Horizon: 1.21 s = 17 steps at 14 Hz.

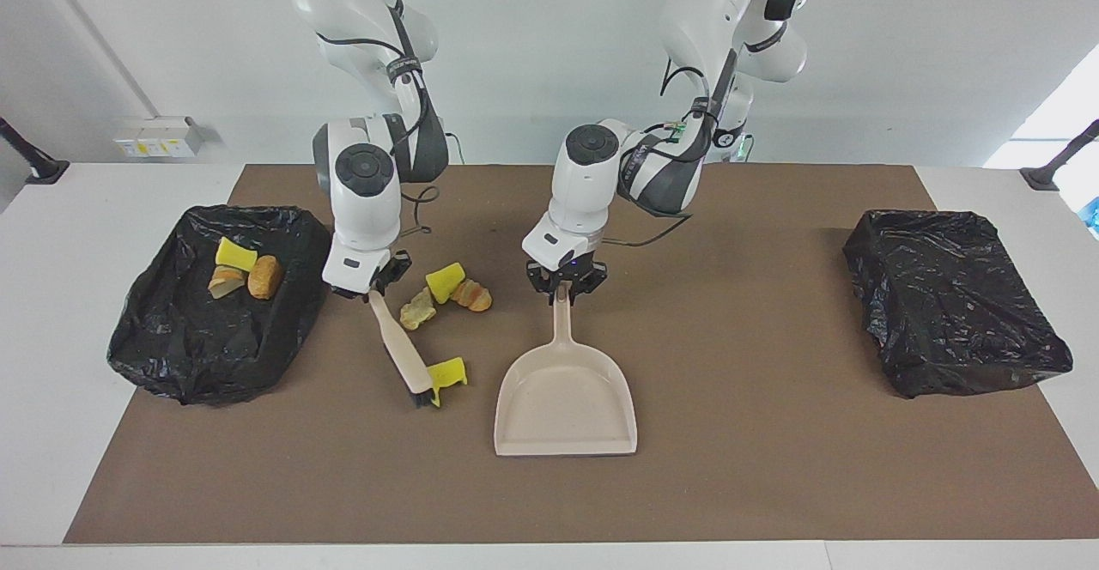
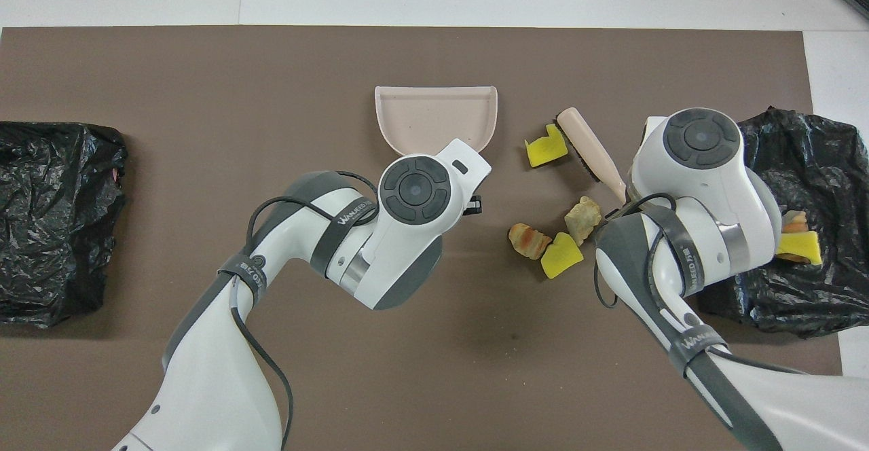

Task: Sweep and dump trash in bin
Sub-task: 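Sweep trash pieces toward the dustpan with the brush in the right gripper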

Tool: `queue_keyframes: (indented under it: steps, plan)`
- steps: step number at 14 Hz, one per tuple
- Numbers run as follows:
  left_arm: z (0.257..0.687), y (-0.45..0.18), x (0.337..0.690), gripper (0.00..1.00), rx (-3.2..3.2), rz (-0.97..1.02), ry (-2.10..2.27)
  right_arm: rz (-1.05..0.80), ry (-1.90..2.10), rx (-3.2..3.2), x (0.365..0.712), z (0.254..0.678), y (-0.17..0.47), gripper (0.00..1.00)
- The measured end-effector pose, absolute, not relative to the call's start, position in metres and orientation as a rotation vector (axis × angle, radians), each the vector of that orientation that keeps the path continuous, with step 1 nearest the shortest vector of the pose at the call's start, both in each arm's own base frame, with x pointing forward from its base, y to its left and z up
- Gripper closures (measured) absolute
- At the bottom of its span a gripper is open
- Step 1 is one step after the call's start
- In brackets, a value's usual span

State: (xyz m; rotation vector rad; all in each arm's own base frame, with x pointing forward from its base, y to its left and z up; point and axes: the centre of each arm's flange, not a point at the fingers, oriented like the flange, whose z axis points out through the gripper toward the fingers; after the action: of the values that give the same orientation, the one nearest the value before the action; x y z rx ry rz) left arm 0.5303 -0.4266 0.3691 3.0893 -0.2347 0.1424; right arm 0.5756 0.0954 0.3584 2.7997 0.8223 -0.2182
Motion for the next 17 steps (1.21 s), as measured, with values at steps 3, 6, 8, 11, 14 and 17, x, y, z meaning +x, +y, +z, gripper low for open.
queue_keyframes:
  steps: [3, 6, 8, 11, 14, 17]
  plan:
    - [0.386, -0.394, 0.544, 0.67, 3.126, 0.126, -0.466, -0.261, 1.004, 2.749, 0.562, 0.35, 0.117, 0.74]
    - [0.403, -0.363, 0.555, 0.67, 3.127, 0.091, -0.624, -0.3, 1.214, 2.732, 0.548, 0.347, 0.131, 0.74]
    - [0.417, -0.336, 0.562, 0.67, 3.12, 0.048, -0.74, -0.326, 1.295, 2.765, 0.537, 0.351, 0.149, 0.74]
    - [0.445, -0.29, 0.572, 0.67, 3.09, 0.012, -0.906, -0.286, 1.39, 2.752, 0.519, 0.372, 0.195, 0.74]
    - [0.468, -0.239, 0.57, 0.67, 3.008, -0.041, -1.101, -0.297, 1.332, 2.778, 0.526, 0.394, 0.173, 0.74]
    - [0.479, -0.202, 0.559, 0.67, 2.886, -0.127, -1.322, -0.325, 1.17, 2.859, 0.544, 0.412, 0.11, 0.74]
